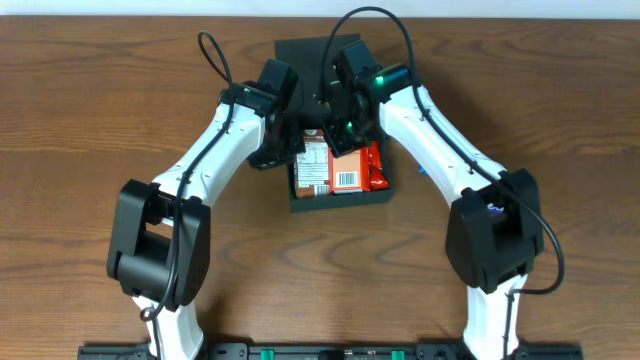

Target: Pack container

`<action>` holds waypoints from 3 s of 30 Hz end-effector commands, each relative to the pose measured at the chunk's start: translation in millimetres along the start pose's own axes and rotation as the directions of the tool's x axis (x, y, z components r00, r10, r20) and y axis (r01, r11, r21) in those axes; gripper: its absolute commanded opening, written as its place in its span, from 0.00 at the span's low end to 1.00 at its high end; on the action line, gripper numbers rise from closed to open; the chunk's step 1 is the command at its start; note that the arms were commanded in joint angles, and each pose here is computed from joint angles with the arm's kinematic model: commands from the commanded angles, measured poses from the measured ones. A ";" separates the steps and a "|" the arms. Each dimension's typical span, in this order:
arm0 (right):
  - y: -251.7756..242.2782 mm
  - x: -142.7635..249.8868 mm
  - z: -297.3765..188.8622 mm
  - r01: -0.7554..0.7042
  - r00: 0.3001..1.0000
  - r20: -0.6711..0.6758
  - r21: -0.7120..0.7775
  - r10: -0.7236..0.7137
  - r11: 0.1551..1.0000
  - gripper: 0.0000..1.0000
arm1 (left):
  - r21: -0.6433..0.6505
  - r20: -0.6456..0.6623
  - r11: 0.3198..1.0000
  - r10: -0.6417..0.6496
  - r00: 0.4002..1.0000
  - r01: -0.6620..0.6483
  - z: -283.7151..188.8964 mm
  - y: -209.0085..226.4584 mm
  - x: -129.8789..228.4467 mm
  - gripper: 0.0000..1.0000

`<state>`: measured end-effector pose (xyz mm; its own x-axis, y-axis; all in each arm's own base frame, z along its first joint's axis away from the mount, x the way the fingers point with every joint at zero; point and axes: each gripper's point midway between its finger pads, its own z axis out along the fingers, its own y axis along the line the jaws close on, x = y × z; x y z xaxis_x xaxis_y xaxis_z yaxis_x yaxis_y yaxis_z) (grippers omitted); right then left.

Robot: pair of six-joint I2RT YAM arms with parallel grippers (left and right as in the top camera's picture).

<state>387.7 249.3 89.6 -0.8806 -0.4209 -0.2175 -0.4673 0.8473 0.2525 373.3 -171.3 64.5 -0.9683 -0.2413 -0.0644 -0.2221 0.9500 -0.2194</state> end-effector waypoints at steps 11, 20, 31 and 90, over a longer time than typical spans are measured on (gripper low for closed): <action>15.6 -2.9 12.2 -0.007 1.000 0.000 -0.022 0.007 1.000 0.02 | -0.085 0.016 0.996 -0.023 1.000 0.024 10.7 20.6 -7.9 0.06; 2.1 -4.5 15.6 -0.112 0.994 0.013 0.062 0.112 0.992 0.02 | -0.085 0.016 0.996 -0.025 1.000 0.026 10.6 20.9 -8.3 0.06; -12.4 0.5 18.3 -0.130 0.992 0.011 0.140 0.129 0.982 0.02 | -0.085 0.017 0.996 -0.025 1.000 0.027 10.6 21.1 -8.6 0.06; -210.2 81.5 -150.8 0.167 0.983 -0.150 0.477 -0.107 0.863 0.02 | -0.089 0.024 0.996 0.014 1.000 -0.012 8.2 33.4 -18.6 0.06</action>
<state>406.4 -5.5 158.0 -0.8848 -0.4472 -0.1307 -0.4081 0.8793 -0.2455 376.8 -163.8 64.3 -0.9720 -0.2220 -0.0770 -0.2017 0.9564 -0.2111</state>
